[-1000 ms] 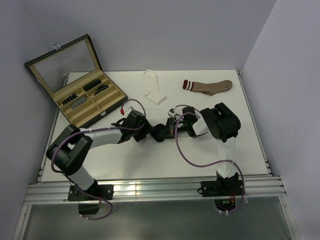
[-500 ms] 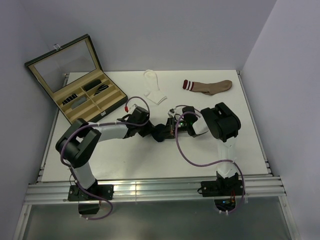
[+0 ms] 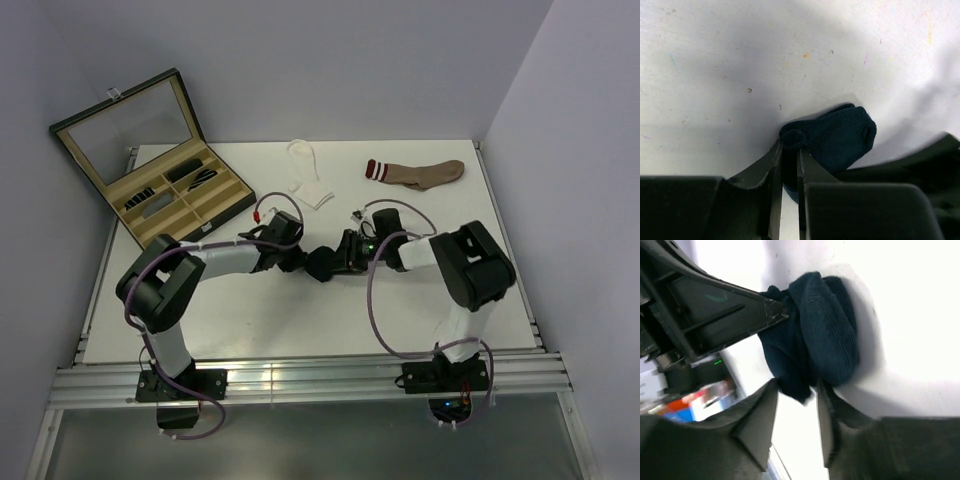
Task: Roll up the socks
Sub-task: Roll the sock at the center of the board.
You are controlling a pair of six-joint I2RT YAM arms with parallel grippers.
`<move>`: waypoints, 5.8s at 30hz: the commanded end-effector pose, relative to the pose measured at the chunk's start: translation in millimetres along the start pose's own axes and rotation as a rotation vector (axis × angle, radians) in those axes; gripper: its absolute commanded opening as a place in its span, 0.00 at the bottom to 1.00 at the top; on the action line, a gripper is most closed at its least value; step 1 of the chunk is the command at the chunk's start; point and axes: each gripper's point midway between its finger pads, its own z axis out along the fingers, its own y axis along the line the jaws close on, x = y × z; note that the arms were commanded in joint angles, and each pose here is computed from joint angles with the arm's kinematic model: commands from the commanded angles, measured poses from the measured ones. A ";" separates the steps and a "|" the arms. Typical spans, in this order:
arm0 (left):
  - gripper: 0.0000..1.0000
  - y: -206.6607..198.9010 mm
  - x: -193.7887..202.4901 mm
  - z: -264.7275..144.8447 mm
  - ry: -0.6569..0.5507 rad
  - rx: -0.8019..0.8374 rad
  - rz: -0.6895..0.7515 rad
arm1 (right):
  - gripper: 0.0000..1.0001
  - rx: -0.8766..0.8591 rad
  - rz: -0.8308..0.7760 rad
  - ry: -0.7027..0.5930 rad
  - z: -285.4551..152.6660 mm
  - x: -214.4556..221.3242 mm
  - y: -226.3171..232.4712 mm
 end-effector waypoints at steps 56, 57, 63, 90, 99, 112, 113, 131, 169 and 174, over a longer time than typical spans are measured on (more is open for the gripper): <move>0.44 27.1 -8.7 -14.8 0.034 -0.133 0.003 | 0.00 0.532 -0.718 -0.083 26.8 35.3 6.4; 0.50 26.0 -9.9 -15.3 0.031 -0.123 -0.005 | 0.00 0.503 -0.692 -0.076 24.5 31.6 6.6; 0.64 22.4 -16.0 -22.9 0.004 -0.076 -0.042 | 0.00 0.253 -0.549 0.005 25.3 39.4 25.2; 0.74 -19.0 -6.0 -39.9 -0.048 0.200 -0.024 | 0.00 -0.132 0.066 0.113 15.1 26.5 -10.5; 0.63 -1.9 9.0 -15.1 -0.003 0.088 -0.003 | 0.00 -0.115 0.099 0.113 16.9 22.2 -15.1; 0.00 10.7 19.0 -3.8 0.034 0.000 0.038 | 0.21 -0.075 0.007 0.060 5.9 17.7 -8.3; 0.00 6.6 16.3 -5.9 0.027 0.005 0.040 | 0.25 -0.062 -0.020 0.053 3.4 18.6 -10.2; 0.00 8.7 12.3 -10.8 0.056 -0.103 0.124 | 0.52 0.468 -0.730 -0.352 -26.3 -12.6 40.1; 0.58 -4.2 -11.0 -34.1 -0.037 -0.004 0.078 | 0.00 0.412 -0.623 0.020 24.6 40.1 -3.3; 0.71 -1.0 -15.9 -40.6 -0.072 0.016 0.035 | 0.00 0.258 -0.491 0.130 26.0 52.0 1.5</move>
